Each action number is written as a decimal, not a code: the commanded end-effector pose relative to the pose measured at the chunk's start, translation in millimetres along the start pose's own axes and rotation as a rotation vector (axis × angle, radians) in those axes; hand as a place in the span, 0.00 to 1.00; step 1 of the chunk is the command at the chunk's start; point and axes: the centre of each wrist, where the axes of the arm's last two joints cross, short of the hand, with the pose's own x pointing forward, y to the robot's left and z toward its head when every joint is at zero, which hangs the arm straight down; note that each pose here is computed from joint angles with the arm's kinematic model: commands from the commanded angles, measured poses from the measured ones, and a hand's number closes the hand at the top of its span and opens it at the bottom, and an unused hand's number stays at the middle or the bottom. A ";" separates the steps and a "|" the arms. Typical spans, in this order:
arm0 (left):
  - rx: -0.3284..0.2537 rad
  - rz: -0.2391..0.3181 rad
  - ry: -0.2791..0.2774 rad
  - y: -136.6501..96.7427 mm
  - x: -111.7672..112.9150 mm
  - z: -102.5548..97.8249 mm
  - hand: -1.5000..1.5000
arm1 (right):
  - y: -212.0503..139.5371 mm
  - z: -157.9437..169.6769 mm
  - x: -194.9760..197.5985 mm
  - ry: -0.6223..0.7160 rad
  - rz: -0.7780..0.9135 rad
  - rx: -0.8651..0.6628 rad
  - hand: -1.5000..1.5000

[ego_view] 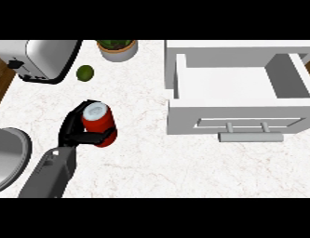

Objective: Pick up the can, place it into the drawer and close the drawer

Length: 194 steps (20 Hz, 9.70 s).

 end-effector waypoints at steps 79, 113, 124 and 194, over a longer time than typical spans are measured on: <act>-0.037 -0.254 -0.192 -278.5 299.1 -114.9 1.00 | -1.2 -24.2 8.7 -0.051 0.004 0.009 0.00; 0.135 -0.342 -0.213 -265.8 250.3 -118.3 0.00 | 6.0 -40.3 24.8 -0.104 0.050 0.041 0.00; 0.126 -0.237 -0.217 -277.5 263.6 -111.9 0.00 | 26.4 -46.0 54.5 -0.285 0.385 0.131 0.00; 0.120 -0.209 -0.147 -132.2 260.6 -46.0 0.00 | 122.4 -279.6 -79.8 -0.253 1.265 -0.119 0.00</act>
